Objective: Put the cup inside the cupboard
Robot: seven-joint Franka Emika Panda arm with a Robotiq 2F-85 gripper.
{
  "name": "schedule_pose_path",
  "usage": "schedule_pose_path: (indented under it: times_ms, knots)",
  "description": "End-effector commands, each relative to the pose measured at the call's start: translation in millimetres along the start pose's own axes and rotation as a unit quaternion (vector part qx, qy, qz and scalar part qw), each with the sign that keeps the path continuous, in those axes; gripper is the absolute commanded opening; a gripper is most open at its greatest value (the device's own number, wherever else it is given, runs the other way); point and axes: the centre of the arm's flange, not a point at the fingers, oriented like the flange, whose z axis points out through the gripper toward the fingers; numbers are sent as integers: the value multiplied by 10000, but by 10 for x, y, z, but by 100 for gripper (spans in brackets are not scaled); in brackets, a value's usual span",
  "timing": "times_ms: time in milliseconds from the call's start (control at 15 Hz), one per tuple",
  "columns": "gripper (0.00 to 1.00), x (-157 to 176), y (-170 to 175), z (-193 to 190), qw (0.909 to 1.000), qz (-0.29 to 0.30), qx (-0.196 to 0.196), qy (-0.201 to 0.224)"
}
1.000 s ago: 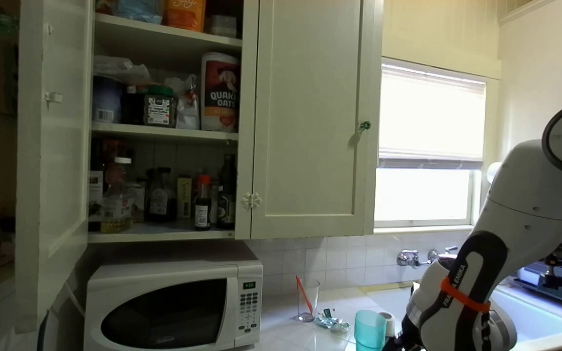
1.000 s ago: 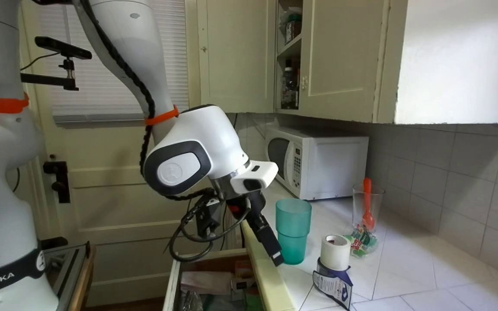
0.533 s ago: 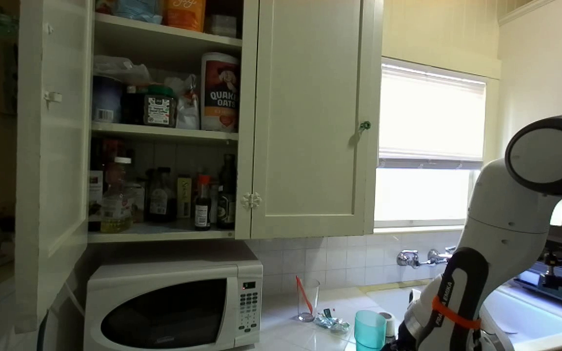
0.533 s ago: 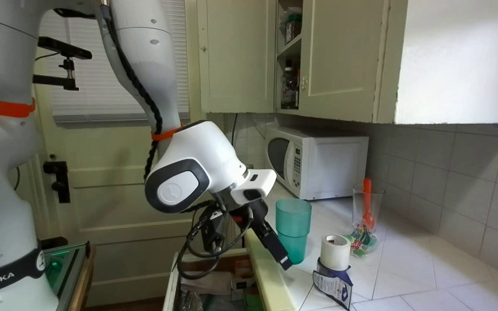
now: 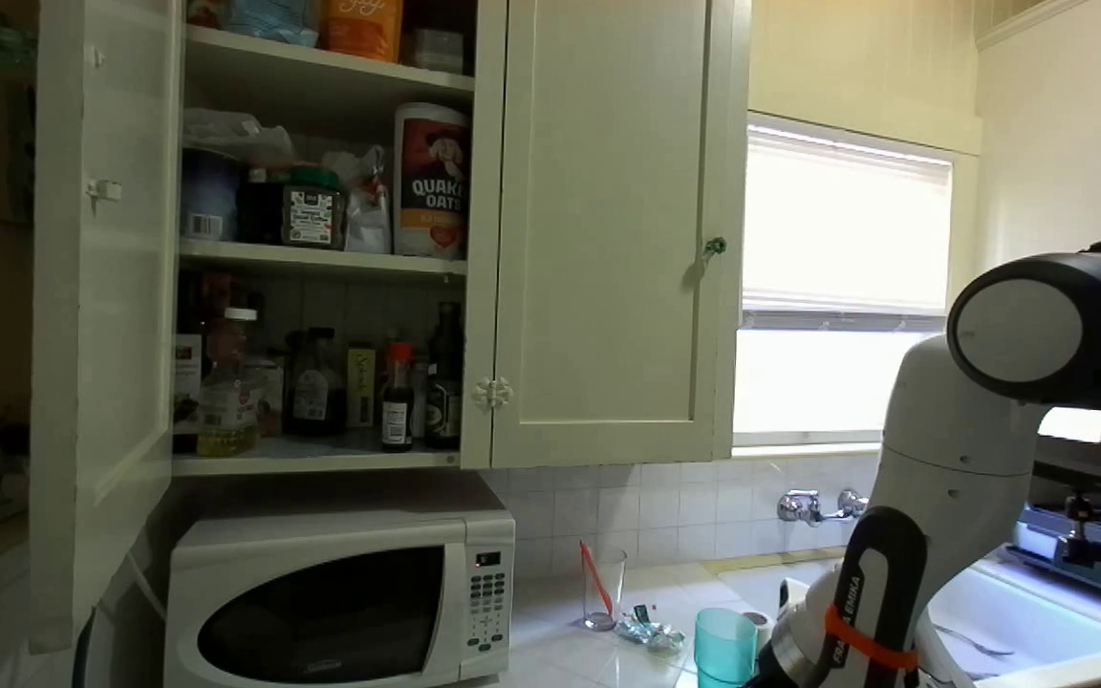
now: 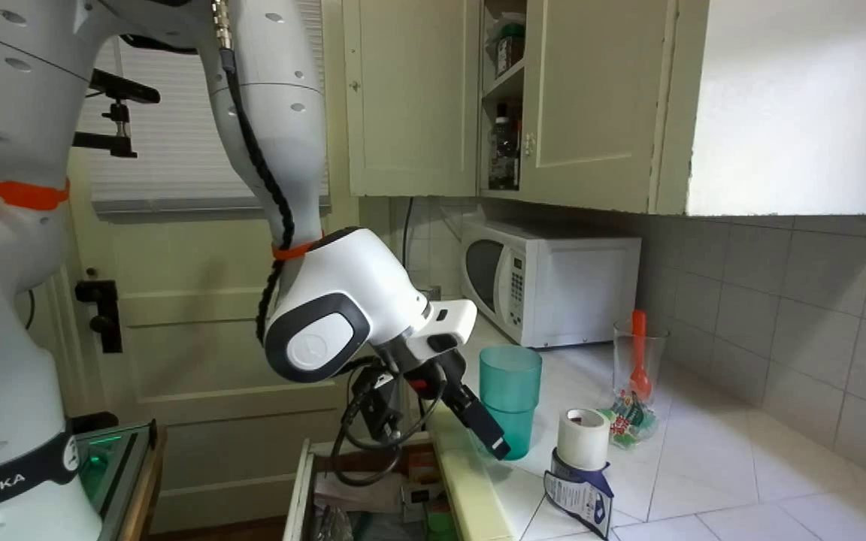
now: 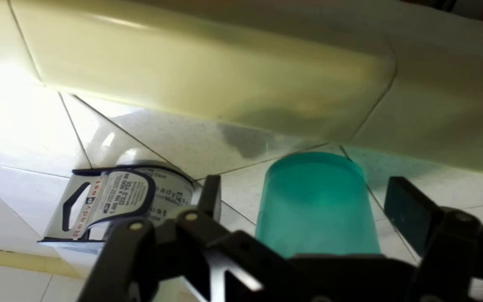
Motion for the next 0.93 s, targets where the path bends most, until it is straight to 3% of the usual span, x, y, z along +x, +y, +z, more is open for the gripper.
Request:
schedule_pose_path:
  times_ms: [0,200,867]
  knots:
    - [100,12,-57,150,9997,-84,-187,148]
    - [100,76,-42,156,9998,44,-209,7]
    - [100,16,-127,164,9989,19,-311,337]
